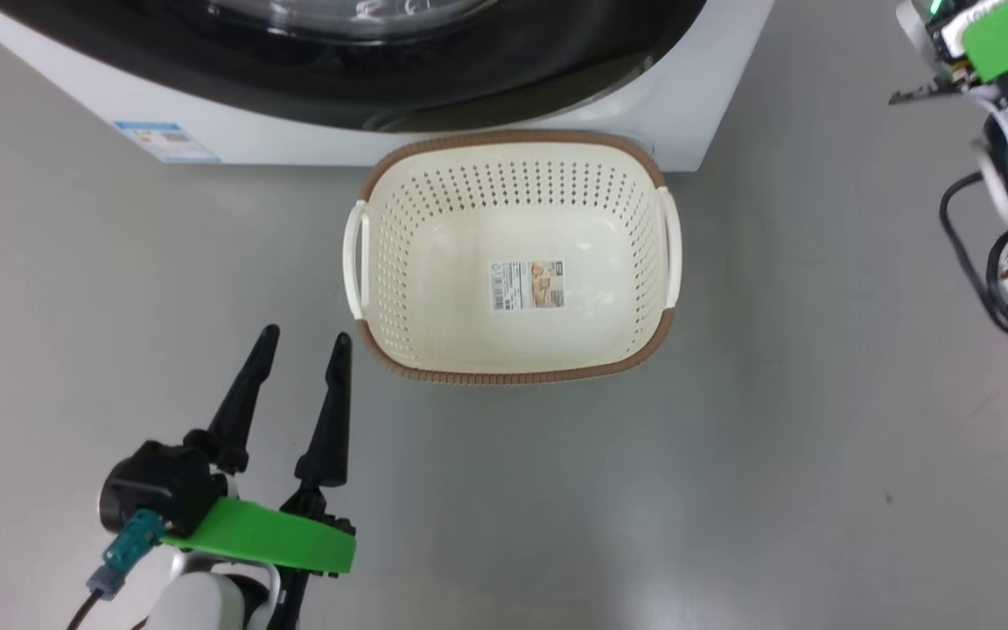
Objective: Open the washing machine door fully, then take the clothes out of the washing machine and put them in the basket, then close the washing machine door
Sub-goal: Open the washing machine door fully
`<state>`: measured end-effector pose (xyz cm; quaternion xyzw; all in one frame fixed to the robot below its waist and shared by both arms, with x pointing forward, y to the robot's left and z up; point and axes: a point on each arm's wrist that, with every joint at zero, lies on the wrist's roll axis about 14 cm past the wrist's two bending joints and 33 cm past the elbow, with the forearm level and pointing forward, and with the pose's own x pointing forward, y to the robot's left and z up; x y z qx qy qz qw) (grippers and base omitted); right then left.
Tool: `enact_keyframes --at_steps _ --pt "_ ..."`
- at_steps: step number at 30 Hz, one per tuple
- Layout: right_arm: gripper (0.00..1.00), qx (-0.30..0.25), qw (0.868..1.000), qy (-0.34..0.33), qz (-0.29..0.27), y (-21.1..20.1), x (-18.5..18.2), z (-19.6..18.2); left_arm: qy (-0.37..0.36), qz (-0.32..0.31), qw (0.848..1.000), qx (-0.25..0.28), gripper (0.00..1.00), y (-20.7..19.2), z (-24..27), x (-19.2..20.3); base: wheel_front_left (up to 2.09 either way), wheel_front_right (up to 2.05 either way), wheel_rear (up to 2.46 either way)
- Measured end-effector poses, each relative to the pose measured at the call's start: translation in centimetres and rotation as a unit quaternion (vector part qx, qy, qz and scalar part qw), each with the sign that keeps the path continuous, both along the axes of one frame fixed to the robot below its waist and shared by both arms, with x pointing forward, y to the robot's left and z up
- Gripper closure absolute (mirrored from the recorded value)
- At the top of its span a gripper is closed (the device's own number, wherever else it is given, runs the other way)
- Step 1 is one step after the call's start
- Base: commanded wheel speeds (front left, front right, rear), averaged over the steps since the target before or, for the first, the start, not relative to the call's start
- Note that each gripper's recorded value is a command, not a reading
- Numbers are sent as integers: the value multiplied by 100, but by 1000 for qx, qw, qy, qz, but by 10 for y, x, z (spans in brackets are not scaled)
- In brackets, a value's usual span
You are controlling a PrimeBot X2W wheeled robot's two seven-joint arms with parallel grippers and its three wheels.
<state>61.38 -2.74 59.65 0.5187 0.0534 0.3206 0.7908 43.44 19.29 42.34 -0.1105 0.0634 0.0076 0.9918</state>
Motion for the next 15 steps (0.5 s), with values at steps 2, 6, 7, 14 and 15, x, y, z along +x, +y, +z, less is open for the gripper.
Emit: enact_keyframes --at_steps 2,6,7,14,15 --pt "100 -1 1000 5 15 4 2 -2 2 0 1000 -1 0 0 -2 1 0 0 0" --pt "100 -11 997 36 73 22 5 -18 10 2 1000 -5 0 1 -9 3 0 0 0" --pt "100 -3 995 45 85 25 6 -20 12 3 1000 -5 0 2 -10 3 0 0 0" --pt "100 43 986 83 141 37 22 -19 28 6 1000 -5 0 4 -21 0 0 0 0" --pt "100 42 985 89 145 39 24 -23 30 6 1000 -5 0 4 -23 0 0 0 0"
